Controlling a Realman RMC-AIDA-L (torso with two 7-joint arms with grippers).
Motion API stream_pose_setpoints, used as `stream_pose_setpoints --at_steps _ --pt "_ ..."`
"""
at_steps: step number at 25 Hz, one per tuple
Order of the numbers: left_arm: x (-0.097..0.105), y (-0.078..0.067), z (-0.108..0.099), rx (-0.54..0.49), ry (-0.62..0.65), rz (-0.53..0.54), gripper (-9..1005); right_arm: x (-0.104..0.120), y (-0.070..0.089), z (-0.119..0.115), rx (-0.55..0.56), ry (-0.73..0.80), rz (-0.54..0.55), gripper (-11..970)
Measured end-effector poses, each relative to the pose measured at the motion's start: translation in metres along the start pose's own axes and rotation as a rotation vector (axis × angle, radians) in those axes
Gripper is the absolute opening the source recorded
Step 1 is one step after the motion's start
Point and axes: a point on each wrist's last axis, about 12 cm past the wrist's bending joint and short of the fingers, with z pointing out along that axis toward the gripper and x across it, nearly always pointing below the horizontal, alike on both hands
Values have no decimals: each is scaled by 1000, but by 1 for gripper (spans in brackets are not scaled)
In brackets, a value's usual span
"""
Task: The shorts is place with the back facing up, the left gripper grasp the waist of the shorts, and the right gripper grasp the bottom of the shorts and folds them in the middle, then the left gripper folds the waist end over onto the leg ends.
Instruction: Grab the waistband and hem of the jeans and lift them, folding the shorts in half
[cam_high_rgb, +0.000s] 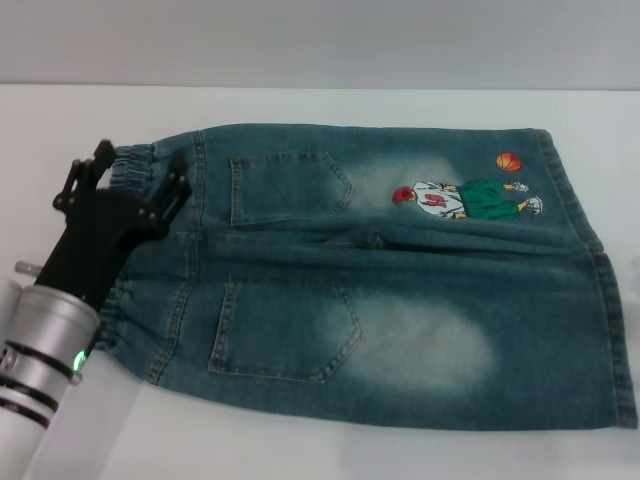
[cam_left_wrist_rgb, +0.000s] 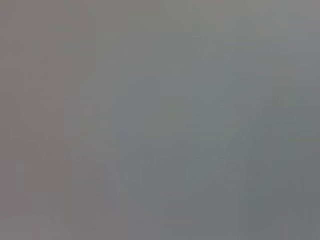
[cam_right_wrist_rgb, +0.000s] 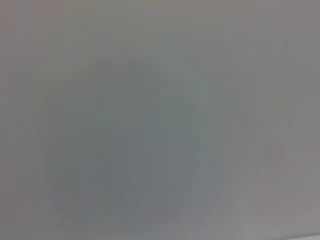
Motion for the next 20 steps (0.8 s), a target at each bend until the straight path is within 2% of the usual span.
stream_pose_setpoints --at_steps 2,4,6,10,14,20 --pt "-12 -5 12 28 -15 -15 845 -2 -2 10 -17 52 1 711" --pt "-12 -5 12 28 -15 -15 845 -3 -1 13 -16 67 2 710" --pt "-20 -8 21 42 3 -23 845 -8 -2 19 -9 127 18 710" --pt "-28 -11 27 50 51 -21 845 -34 1 29 10 198 -3 709" --pt "-46 -15 34 56 123 -33 845 -66 9 35 46 214 -21 708" --pt "-79 -10 35 30 270 -53 845 -93 15 44 32 268 72 706"
